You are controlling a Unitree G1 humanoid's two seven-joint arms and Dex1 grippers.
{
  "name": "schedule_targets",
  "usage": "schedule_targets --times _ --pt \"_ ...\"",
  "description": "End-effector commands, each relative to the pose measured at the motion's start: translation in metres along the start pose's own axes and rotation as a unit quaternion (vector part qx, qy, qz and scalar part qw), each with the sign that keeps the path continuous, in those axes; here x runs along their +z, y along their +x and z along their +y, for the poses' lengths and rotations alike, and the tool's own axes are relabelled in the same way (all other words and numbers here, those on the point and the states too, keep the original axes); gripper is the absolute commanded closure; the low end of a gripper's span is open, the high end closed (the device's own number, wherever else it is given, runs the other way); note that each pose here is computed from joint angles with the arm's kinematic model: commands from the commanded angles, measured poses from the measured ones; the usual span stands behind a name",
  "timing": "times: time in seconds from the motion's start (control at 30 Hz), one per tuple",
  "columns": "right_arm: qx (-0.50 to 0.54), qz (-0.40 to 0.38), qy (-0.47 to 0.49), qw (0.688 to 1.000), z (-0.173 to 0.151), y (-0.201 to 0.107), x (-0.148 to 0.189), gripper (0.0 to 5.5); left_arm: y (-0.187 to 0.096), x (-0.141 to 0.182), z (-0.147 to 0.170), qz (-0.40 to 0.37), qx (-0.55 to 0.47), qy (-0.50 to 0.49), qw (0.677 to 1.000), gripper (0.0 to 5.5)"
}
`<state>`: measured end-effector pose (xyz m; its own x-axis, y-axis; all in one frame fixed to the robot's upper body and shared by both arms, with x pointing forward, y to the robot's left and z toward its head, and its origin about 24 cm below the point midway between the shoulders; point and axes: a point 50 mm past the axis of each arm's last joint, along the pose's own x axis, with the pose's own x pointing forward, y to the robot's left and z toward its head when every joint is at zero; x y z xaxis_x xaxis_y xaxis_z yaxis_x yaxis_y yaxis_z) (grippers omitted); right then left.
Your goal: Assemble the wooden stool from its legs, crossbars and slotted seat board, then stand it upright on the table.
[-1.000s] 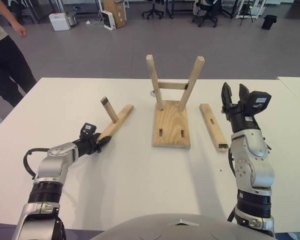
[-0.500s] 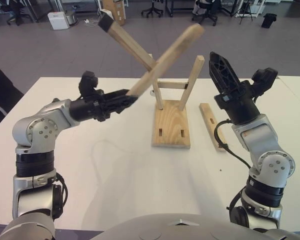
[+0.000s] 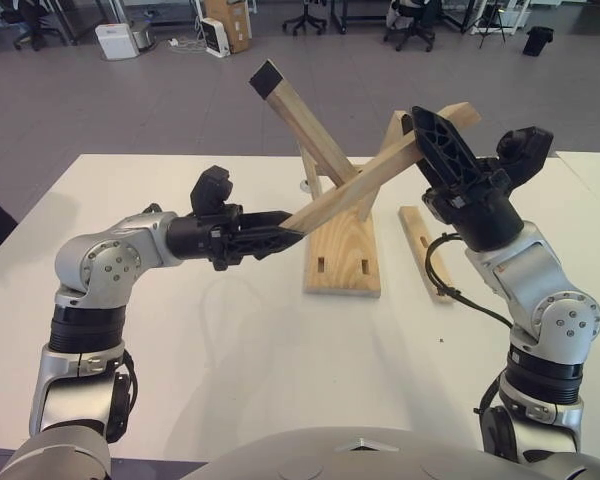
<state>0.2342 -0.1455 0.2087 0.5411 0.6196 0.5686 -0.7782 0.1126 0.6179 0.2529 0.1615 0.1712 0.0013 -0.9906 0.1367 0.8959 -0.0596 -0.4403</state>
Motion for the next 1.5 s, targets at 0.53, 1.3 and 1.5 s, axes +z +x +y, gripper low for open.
schedule_targets --times 0.53,1.3,1.5 --pt "-0.044 0.161 -0.304 0.938 -0.039 -0.004 0.055 3.45 -0.054 -0.061 0.035 -0.1 0.208 -0.092 0.969 2.41" --pt "0.111 0.35 -0.347 0.863 -0.066 -0.013 0.045 3.45 -0.049 -0.09 0.032 -0.104 0.219 -0.107 0.964 2.41" --pt "0.079 0.372 -0.347 0.857 -0.081 -0.026 0.047 3.45 -0.049 -0.089 0.033 -0.101 0.217 -0.107 0.965 2.41"
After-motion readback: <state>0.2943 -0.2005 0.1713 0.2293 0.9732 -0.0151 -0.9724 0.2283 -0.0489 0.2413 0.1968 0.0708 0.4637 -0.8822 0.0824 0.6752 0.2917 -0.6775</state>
